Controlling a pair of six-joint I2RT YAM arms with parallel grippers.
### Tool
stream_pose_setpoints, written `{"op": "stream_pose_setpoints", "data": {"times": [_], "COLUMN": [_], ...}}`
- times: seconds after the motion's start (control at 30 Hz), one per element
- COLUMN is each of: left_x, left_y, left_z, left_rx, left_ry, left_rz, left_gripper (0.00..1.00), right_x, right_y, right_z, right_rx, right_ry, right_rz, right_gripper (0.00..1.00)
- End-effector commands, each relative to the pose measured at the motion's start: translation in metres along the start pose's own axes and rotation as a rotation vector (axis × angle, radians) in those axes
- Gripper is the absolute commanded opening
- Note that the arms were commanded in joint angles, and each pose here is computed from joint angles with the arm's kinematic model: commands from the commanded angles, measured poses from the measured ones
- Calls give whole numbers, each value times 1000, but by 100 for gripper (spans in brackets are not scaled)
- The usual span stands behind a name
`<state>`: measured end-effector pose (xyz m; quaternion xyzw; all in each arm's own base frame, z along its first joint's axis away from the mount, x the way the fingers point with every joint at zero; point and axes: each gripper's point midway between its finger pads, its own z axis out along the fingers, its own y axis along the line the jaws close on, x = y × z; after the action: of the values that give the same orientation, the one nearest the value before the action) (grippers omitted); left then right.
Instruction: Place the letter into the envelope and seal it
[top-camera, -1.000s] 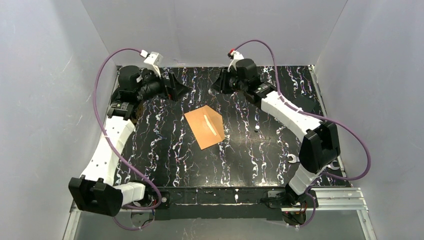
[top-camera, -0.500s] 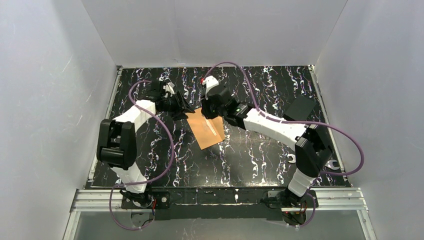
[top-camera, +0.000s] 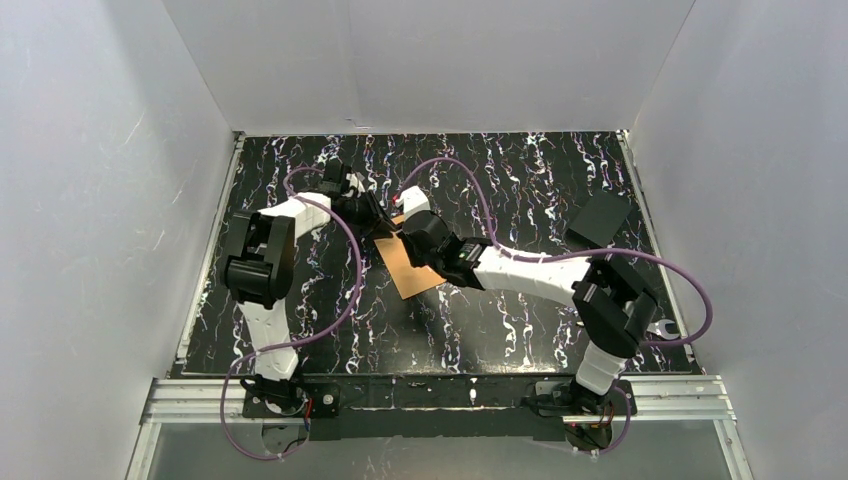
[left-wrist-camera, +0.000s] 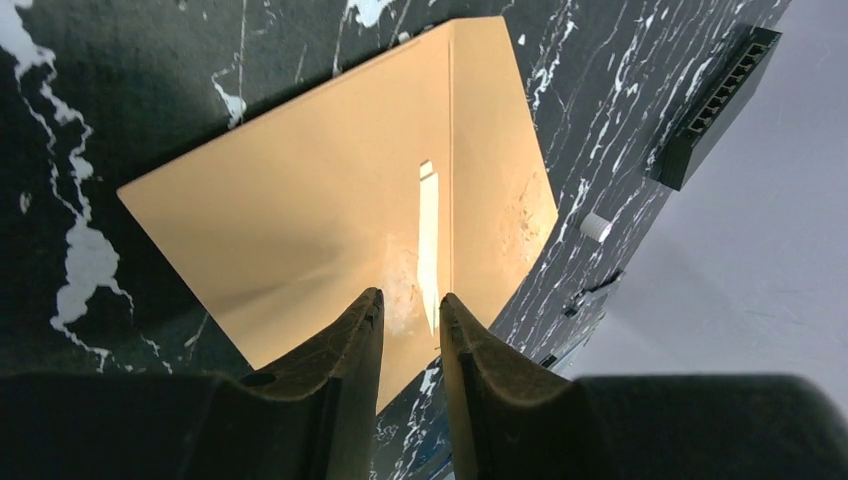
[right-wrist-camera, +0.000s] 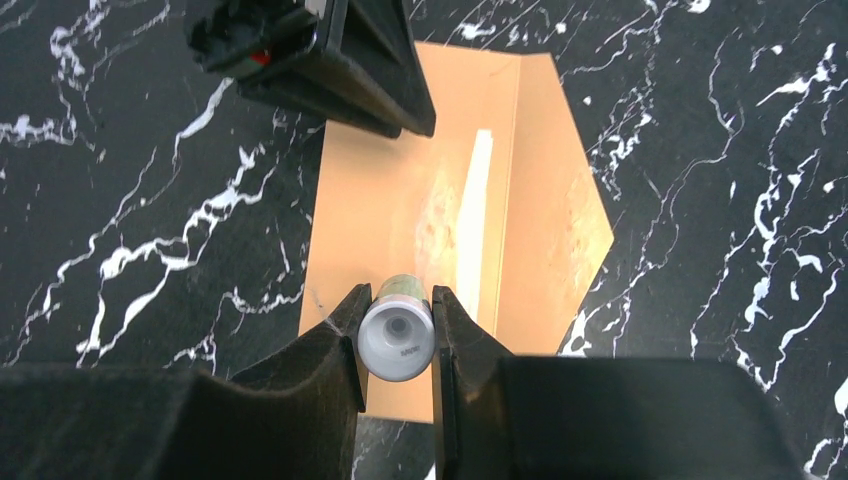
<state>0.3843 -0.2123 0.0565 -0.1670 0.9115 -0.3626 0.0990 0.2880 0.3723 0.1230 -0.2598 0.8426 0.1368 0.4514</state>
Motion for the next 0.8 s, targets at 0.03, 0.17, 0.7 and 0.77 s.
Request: {"op": "stream_pose_setpoints", "data": {"times": [0.03, 0.17, 0.7, 0.77], "left_x": [-1, 4, 17, 16], "left_y": [7, 17, 57, 60], "left_z": [7, 11, 15, 15], "left_rx": [-22, -56, -244, -257], "left_ry": [39, 62, 118, 111], "left_rz": [12, 11, -57, -58], "left_gripper": [25, 24, 15, 14], "right_x": [-7, -8, 26, 31], "right_y": [-8, -8, -14, -15], "right_z": [20, 31, 62, 64], "right_rx": [57, 67, 82, 74], "right_ry": [-87, -114, -61, -48], "right_rz": [5, -17, -49, -57], "right_gripper": [1, 1, 1, 1]}}
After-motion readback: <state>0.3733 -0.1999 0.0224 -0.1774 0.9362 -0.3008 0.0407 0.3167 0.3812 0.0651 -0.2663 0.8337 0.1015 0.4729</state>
